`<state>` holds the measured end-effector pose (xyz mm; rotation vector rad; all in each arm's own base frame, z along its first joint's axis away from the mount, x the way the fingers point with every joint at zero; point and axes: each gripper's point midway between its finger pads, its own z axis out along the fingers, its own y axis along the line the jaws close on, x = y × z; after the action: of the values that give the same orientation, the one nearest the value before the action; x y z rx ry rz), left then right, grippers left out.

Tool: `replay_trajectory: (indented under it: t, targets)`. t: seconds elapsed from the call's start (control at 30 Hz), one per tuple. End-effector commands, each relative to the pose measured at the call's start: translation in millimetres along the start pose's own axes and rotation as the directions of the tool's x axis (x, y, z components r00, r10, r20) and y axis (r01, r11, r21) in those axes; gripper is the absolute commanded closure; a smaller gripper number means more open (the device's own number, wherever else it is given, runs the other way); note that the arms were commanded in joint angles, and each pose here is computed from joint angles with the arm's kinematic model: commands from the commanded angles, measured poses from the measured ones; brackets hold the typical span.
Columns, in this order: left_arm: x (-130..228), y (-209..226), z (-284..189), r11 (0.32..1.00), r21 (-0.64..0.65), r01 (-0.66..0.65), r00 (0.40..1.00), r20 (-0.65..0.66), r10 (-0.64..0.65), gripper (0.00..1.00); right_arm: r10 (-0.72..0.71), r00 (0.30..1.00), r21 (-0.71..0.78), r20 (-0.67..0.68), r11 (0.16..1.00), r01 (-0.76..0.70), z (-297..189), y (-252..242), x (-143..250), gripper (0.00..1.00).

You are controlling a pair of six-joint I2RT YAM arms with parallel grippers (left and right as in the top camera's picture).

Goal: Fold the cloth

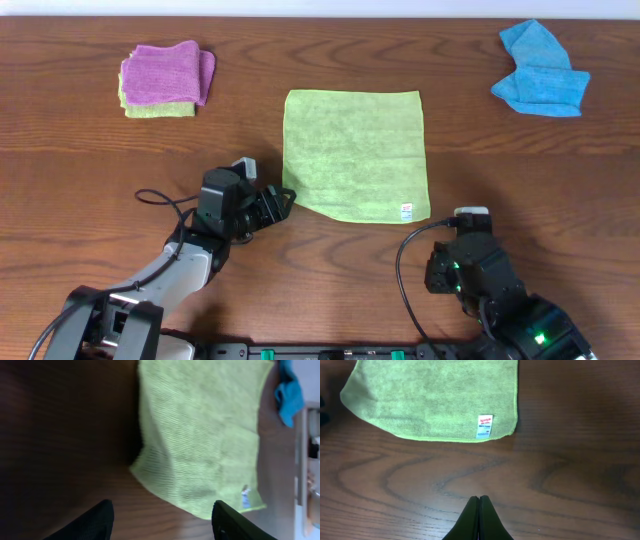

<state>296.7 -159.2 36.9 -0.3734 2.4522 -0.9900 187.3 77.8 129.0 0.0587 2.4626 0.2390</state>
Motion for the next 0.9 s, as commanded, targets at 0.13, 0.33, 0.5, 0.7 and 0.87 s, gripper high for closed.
replay_trajectory:
  t: [0.13, 0.33, 0.5, 0.7, 0.87]
  targets:
    - [-17.3, 4.1, -0.7, 0.998, -0.047, -0.044, 0.996, 0.069, 0.047, 0.36, -0.026, 1.000, -0.010, -0.007, 1.000, 0.026, 0.1, 2.5, 2.1, 0.98]
    - [-17.6, 4.4, 0.1, 0.998, -0.046, -0.044, 0.996, 0.070, 0.047, 0.34, -0.059, 0.998, -0.052, -0.013, 0.997, 0.058, -0.2, 10.2, 2.8, 0.99]
    - [-15.9, -0.6, 7.0, 0.999, 0.000, -0.046, 0.998, 0.053, 0.046, 0.34, -0.084, 0.996, -0.057, 0.013, 0.995, 0.084, 1.5, 13.0, -4.5, 0.98]
    - [-15.1, -5.4, 15.9, 0.998, 0.054, -0.011, 0.999, 0.039, 0.009, 0.35, -0.097, 0.995, -0.041, -0.011, 0.995, 0.096, 7.9, 12.7, -2.8, 0.98]
    - [-13.8, -2.9, 17.6, 0.999, 0.048, -0.003, 0.999, 0.034, 0.001, 0.35, -0.099, 0.995, -0.036, -0.023, 0.995, 0.098, 10.1, 12.5, -1.5, 0.98]
